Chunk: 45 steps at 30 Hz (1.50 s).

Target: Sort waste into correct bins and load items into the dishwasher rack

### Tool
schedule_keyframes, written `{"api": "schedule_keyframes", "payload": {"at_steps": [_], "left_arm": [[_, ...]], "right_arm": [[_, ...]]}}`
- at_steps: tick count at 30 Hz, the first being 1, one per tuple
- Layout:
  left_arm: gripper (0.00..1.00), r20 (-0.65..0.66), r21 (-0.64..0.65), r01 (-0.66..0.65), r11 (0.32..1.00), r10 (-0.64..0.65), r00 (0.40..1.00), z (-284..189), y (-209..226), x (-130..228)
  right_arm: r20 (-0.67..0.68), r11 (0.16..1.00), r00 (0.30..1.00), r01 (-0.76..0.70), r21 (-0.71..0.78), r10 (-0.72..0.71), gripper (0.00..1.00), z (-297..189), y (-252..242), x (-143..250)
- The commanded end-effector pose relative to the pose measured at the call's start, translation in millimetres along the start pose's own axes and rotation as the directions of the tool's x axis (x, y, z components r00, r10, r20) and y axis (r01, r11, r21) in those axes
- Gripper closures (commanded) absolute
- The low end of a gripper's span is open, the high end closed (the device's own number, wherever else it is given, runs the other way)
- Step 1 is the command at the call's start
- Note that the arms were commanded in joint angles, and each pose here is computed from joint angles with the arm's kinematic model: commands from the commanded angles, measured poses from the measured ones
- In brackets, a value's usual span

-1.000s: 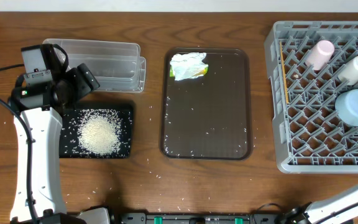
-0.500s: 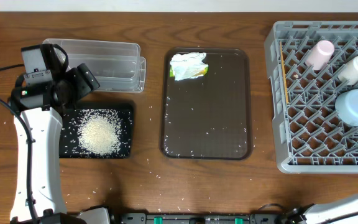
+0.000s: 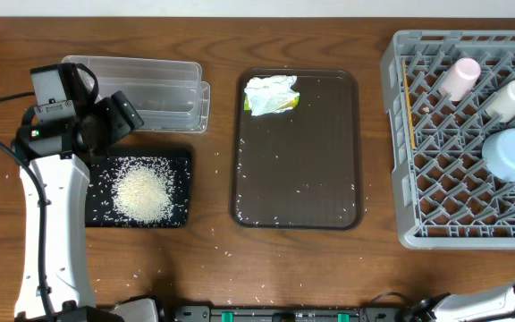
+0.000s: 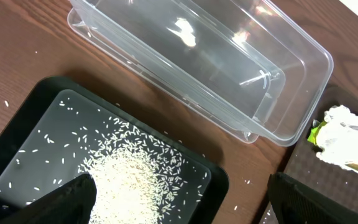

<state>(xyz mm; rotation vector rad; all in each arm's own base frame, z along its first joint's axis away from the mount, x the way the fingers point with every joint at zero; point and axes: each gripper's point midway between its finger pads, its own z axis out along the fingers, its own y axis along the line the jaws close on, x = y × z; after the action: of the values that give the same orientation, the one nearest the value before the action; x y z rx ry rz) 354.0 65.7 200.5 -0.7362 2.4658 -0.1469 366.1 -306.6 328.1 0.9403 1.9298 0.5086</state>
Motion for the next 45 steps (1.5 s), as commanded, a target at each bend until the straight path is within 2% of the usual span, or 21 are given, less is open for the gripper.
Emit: {"api": "schedule_keyframes", "payload": {"at_steps": [1, 3, 6, 7, 8, 11, 14, 18, 22, 28, 32, 37, 41, 45], "left_arm": [[0.09, -0.006, -0.026, 0.006, 1.0, -0.006, 1.0, 4.1, 5.8, 0.5], [0.09, -0.006, -0.026, 0.006, 1.0, -0.006, 1.0, 4.1, 5.8, 0.4], [0.09, -0.006, -0.026, 0.006, 1.0, -0.006, 1.0, 4.1, 5.8, 0.5], [0.09, -0.006, -0.026, 0.006, 1.0, -0.006, 1.0, 4.1, 5.8, 0.5], [0.09, -0.006, -0.026, 0.006, 1.0, -0.006, 1.0, 4.1, 5.8, 0.5], [0.09, -0.006, -0.026, 0.006, 1.0, -0.006, 1.0, 4.1, 5.8, 0.5], [0.09, -0.006, -0.026, 0.006, 1.0, -0.006, 1.0, 4.1, 5.8, 0.5], [0.09, -0.006, -0.026, 0.006, 1.0, -0.006, 1.0, 4.1, 5.8, 0.5], [0.09, -0.006, -0.026, 0.006, 1.0, -0.006, 1.0, 4.1, 5.8, 0.5], [0.09, -0.006, -0.026, 0.006, 1.0, -0.006, 1.0, 4.1, 5.8, 0.5], [0.09, -0.006, -0.026, 0.006, 1.0, -0.006, 1.0, 4.1, 5.8, 0.5], [0.09, -0.006, -0.026, 0.006, 1.0, -0.006, 1.0, 4.1, 5.8, 0.5], [0.09, -0.006, -0.026, 0.006, 1.0, -0.006, 1.0, 4.1, 5.8, 0.5], [0.09, -0.006, -0.026, 0.006, 1.0, -0.006, 1.0, 4.1, 5.8, 0.5]], "right_arm": [[-0.024, 0.996, 0.997, 0.071, 0.056, -0.07, 0.44, 13.3, 7.1, 9.3], [-0.046, 0.994, 0.995, 0.091, 0.068, -0.088, 0.42, 20.6, 12.8, 16.6], [-0.086, 0.987, 0.983, 0.161, 0.003, -0.16, 0.33, 32.0, 35.5, 30.3], [-0.103, 0.984, 0.979, 0.173, -0.046, -0.177, 0.25, 35.8, 48.2, 37.0], [-0.127, 0.981, 0.976, 0.165, -0.098, -0.177, 0.01, 38.2, 60.6, 45.2], [-0.239, 0.942, 0.952, 0.107, -0.319, -0.19, 0.01, 39.5, 112.7, 82.4], [-0.28, 0.895, 0.915, 0.157, -0.417, -0.291, 0.01, 47.6, 147.8, 112.6], [-0.35, 0.915, 0.855, 0.303, -0.265, -0.384, 0.01, 79.7, 158.5, 158.8], [-0.411, 0.852, 0.759, 0.516, -0.095, -0.505, 0.01, 107.0, 172.4, 212.4], [-0.417, 0.727, 0.644, 0.684, -0.062, -0.642, 0.01, 140.1, 219.9, 291.7], [-0.421, 0.69, 0.619, 0.723, -0.023, -0.662, 0.01, 156.9, 233.5, 332.0], [-0.428, 0.652, 0.593, 0.758, 0.011, -0.682, 0.01, 168.5, 235.2, 356.6], [-0.408, 0.606, 0.595, 0.787, 0.116, -0.693, 0.01, 173.5, 224.1, 342.1], [-0.408, 0.602, 0.6, 0.786, 0.142, -0.688, 0.01, 174.1, 218.4, 334.8]]}}
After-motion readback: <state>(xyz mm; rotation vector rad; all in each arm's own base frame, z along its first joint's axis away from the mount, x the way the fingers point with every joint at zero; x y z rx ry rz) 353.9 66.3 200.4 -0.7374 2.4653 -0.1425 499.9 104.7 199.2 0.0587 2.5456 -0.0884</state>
